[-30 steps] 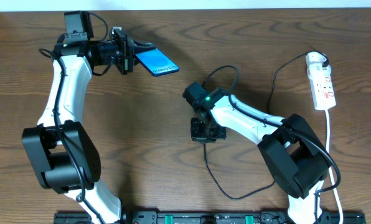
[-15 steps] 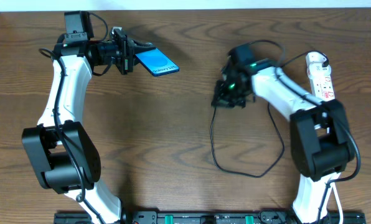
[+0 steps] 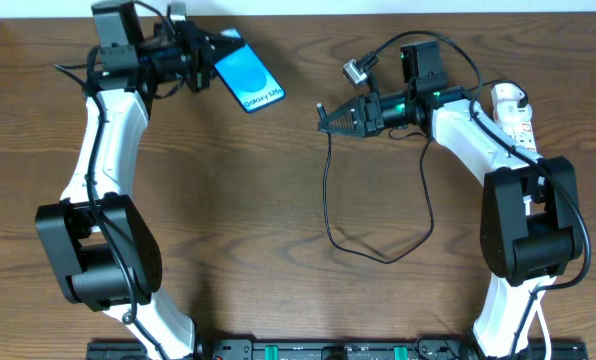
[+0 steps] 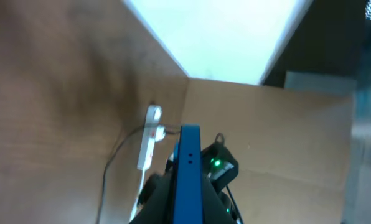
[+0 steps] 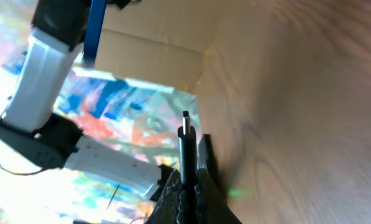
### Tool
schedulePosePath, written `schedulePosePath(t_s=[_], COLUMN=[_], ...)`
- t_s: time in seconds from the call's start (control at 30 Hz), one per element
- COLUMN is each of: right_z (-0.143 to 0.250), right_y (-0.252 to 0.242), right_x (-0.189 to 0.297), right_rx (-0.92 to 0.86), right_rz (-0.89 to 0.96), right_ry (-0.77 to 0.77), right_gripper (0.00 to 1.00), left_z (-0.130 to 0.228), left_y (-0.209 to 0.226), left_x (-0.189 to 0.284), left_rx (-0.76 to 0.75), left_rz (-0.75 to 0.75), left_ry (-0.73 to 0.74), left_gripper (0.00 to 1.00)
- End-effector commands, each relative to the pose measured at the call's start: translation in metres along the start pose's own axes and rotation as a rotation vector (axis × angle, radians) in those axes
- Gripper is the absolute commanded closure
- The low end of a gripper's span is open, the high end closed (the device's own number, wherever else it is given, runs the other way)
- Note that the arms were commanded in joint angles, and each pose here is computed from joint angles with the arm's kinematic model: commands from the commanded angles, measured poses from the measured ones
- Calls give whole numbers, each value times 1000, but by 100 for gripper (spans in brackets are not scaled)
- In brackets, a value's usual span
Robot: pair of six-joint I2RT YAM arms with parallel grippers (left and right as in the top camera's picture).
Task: Plug charger to phone and switch on socket
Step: 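Lift the plug with the right gripper toward the phone's bottom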
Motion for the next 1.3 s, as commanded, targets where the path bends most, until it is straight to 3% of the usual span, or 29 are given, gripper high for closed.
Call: schedulePosePath(t_s=[0.0,0.53,1.27], right_z=[3,4,-8], right_y=[10,30,51], right_x=[-5,-54,-59], right_rx=[36,85,173], right_rz=[-68,-99,-110], right_ry=[44,154,157], right_gripper=[99,99,99], left_z=[-4,-4,1], left_y=[-23,-59,-62], left_x=[5,-8,-10], left_rx=[-123,-382,-446], left_rz=[65,168,185], left_ry=[-3,-28,-5], left_gripper=[92,93,93])
Point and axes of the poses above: each gripper's point midway between its finger pads, its own x axis back along the fingers, its own y axis along the line the jaws close on, z = x × y, the point moved 5 cm from there along x, back along the fingers, and after that the axes turned 6 degrees about -x, right-handed, at the moved point
